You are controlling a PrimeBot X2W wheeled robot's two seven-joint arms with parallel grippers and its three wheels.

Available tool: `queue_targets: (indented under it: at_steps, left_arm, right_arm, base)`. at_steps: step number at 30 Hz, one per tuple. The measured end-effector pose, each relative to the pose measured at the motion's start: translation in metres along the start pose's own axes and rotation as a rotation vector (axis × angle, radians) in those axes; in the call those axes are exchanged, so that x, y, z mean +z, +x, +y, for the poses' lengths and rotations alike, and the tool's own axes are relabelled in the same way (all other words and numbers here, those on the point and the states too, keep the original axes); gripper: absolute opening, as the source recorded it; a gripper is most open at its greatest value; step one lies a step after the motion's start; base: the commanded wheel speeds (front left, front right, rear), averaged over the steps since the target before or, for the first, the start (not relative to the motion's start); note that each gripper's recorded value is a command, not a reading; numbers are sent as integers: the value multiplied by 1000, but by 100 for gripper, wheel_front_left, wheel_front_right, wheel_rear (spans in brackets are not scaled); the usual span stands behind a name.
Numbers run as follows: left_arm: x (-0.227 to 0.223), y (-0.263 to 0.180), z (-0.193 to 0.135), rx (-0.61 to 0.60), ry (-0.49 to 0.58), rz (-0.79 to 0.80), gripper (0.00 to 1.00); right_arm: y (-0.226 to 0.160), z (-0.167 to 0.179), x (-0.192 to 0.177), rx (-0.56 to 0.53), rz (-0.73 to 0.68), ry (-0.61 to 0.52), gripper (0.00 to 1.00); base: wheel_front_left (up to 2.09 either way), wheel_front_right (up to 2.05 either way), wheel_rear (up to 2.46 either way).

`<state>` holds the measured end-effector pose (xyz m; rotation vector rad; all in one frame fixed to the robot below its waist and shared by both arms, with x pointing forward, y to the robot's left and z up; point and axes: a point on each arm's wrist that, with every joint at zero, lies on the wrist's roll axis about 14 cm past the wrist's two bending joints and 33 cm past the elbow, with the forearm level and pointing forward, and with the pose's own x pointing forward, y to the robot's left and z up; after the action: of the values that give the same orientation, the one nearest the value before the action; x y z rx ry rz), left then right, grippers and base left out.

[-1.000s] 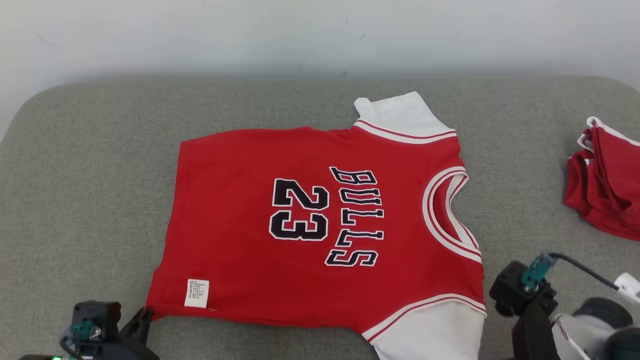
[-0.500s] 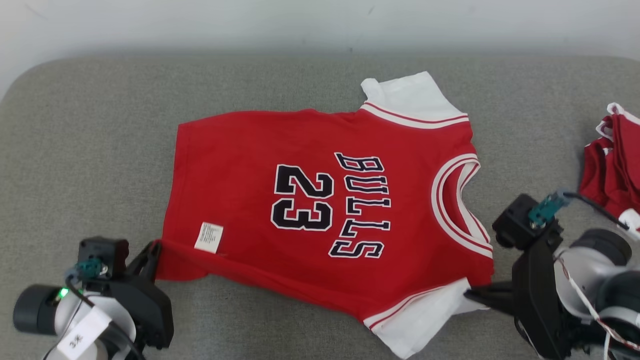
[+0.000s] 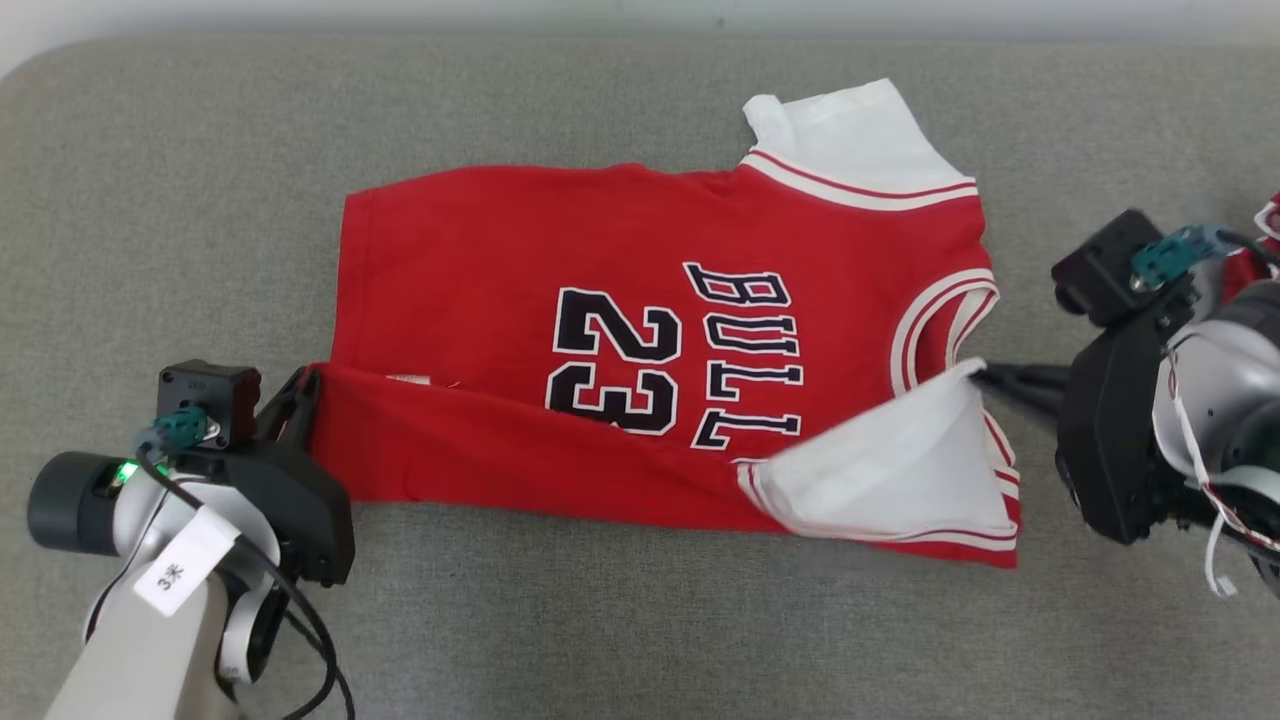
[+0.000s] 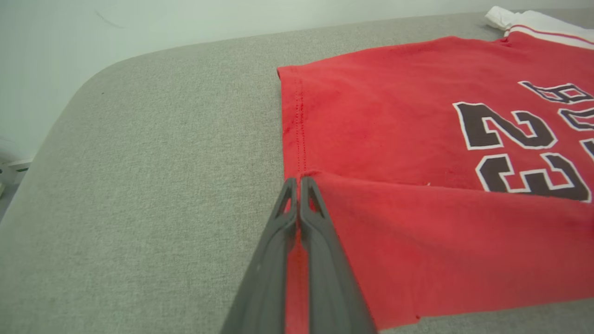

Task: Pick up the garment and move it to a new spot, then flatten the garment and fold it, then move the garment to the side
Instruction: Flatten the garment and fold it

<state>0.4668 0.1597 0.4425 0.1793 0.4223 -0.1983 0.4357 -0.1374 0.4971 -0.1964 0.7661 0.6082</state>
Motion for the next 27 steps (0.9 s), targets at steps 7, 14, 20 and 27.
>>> queue_targets:
  at_steps: [7,14,20,27]
  left_arm:
    - [-8,11,1,12,-24,2,0]
    - [-9,16,2,15,-25,-3,0]
    - [-12,17,4,16,-17,5,0]
    - [-14,15,6,22,-18,11,0]
  right_arm:
    - [25,-22,4,-52,-23,1,0]
    - [40,-38,19,-112,-85,-21,0]
    - [52,-41,25,-125,-107,-52,0]
    - [65,-40,28,-129,-106,-73,0]
  base:
    - [0,0,0]
    - [0,0,0]
    - [0,0,0]
    - [0,0,0]
